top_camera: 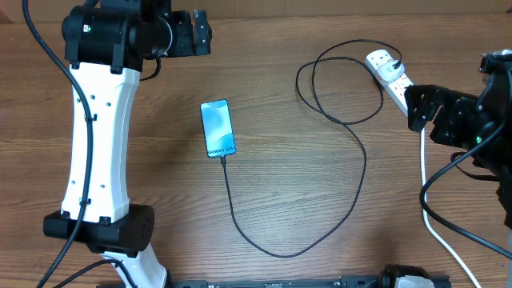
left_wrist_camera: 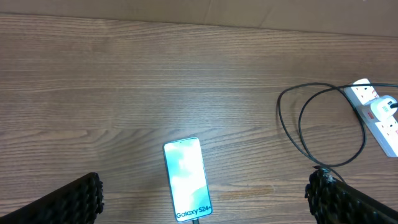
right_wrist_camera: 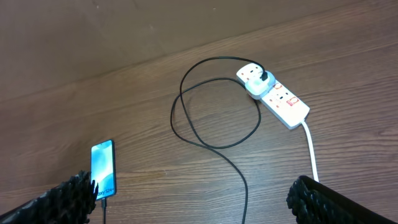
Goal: Plug charger to phone and switch on socket
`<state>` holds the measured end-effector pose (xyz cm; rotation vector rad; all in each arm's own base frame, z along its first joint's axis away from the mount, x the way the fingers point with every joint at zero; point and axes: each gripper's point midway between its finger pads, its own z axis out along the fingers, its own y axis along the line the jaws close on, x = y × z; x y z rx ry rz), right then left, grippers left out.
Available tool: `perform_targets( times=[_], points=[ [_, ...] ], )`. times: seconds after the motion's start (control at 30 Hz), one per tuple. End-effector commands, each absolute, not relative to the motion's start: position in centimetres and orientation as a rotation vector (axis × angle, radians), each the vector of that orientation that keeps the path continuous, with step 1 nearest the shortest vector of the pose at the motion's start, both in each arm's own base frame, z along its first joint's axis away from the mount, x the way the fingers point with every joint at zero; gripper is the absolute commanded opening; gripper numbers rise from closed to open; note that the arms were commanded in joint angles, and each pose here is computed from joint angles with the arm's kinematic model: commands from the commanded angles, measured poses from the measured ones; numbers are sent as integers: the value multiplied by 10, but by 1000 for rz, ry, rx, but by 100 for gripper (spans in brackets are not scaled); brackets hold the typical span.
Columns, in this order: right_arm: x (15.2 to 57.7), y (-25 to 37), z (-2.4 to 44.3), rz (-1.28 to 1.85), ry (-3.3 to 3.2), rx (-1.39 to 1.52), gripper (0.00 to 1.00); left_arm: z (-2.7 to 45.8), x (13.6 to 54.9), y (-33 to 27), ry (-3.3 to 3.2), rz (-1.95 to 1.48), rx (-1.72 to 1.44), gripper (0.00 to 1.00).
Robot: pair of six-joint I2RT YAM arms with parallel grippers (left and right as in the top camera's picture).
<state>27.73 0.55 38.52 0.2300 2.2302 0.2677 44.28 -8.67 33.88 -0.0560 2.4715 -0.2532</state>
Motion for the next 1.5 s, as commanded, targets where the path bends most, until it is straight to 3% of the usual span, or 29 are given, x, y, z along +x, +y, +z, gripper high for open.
perform_targets(
  times=[0.0, 0.4, 0.7, 1.2, 1.47],
  points=[
    [277, 5, 392, 253, 2209, 222, 100, 347, 441, -82, 2448, -239, -71, 100],
    [280, 5, 392, 246, 2096, 197, 100, 347, 441, -82, 2448, -239, -71, 100],
    [283, 16, 366, 235, 1913, 122, 100, 347, 441, -82, 2448, -239, -71, 100],
    [255, 8, 349, 167, 1601, 139, 100, 347, 441, -82, 2448, -239, -71, 100],
    [249, 12, 309, 190, 1485, 121, 100, 347, 441, -82, 2448, -239, -71, 100]
  ],
)
